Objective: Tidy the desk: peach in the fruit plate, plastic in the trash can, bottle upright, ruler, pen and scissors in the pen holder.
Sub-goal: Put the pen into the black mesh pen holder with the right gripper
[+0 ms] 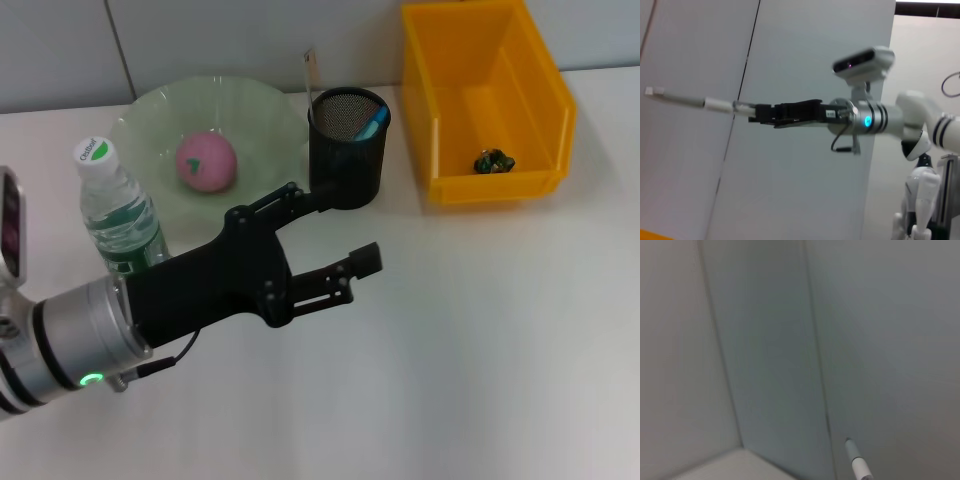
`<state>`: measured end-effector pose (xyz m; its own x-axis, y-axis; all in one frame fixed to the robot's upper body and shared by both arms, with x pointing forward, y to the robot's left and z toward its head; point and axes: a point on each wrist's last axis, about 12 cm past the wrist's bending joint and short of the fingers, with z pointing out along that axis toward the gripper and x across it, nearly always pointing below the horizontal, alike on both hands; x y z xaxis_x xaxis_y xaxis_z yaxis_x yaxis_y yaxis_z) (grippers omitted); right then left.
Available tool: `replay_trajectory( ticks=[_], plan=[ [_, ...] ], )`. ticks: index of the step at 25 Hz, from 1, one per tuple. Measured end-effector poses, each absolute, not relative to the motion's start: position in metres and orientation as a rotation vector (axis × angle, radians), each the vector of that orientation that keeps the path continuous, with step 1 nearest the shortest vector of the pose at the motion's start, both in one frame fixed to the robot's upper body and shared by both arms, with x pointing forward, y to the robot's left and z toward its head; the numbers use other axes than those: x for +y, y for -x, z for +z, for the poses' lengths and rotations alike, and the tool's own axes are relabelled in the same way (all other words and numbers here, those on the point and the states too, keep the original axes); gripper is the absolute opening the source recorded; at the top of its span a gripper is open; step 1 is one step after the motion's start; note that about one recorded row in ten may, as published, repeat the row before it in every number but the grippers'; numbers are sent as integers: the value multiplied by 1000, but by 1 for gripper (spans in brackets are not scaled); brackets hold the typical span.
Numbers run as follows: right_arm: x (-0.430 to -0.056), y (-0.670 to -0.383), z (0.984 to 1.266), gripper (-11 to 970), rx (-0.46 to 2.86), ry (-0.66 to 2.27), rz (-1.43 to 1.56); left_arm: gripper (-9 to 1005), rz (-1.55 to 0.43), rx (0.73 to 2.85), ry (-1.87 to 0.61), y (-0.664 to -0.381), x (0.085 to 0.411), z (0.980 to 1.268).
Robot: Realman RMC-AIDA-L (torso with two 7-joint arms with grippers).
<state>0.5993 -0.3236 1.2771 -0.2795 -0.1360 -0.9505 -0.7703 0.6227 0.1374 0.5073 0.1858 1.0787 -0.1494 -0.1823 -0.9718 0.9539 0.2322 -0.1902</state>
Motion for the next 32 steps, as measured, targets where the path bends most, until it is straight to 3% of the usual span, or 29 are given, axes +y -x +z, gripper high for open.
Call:
replay_trajectory(
  ticks=[5,9,18,32],
  plan=[
    [-307,-613,1313,126,2050,832,587,847,-1197,1332,-816,-506,187,1075],
    [-291,-626,1321,126,2165,909,500,847,-1197,1335,-808,-505,186,1073],
    [-240,-667,1304,127,2311,1087,424,847,-1200,1342,-800,-505,185,1073],
    [-188,-688,1272,161,2367,1199,328,847,-1195,1342,-796,-504,186,1072]
  ],
)
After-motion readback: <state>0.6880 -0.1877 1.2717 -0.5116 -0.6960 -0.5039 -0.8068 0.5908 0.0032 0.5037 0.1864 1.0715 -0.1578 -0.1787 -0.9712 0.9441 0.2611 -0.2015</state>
